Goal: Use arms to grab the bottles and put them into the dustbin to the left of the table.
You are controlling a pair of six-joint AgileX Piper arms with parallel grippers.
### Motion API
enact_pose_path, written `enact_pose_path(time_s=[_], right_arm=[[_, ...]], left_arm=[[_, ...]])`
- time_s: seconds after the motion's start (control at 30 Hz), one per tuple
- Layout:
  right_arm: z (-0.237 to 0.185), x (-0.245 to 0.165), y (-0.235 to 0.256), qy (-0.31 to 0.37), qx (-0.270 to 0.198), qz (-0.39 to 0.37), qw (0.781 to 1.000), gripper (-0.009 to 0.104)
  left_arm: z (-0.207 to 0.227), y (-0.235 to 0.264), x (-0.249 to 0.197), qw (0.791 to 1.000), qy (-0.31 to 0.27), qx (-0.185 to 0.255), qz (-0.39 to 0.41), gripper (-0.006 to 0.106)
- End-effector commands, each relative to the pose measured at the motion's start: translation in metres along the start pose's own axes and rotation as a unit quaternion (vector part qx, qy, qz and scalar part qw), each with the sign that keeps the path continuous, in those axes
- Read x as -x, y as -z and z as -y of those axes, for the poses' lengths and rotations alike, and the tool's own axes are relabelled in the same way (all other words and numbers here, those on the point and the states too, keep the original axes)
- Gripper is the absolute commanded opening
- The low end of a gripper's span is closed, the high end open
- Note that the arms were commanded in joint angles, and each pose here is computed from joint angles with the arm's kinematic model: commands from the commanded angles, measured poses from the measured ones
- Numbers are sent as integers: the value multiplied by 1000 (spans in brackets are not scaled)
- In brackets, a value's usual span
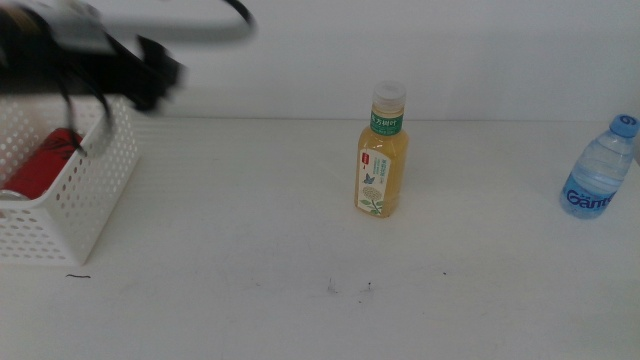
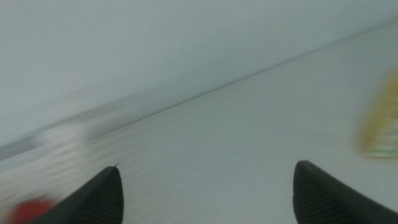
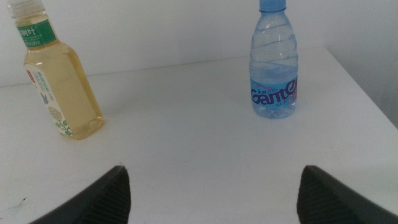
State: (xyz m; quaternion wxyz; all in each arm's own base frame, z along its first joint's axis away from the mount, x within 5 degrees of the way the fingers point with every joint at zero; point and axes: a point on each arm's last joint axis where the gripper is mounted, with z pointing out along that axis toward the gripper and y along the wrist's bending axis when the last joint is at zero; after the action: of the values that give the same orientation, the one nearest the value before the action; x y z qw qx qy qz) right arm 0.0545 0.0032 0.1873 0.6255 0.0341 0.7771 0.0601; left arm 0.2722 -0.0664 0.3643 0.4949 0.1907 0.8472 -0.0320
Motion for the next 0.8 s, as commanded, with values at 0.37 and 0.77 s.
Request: enact_pose_path(time_s=[0.37, 0.77], right_arm=[[0, 0, 0, 3, -2, 4, 1000, 69], [0, 0, 0, 3, -2, 4, 1000, 69]], left_arm=[[108, 11, -68, 974, -53, -129, 177, 94], [105, 4, -160, 979, 1, -126, 160, 94]])
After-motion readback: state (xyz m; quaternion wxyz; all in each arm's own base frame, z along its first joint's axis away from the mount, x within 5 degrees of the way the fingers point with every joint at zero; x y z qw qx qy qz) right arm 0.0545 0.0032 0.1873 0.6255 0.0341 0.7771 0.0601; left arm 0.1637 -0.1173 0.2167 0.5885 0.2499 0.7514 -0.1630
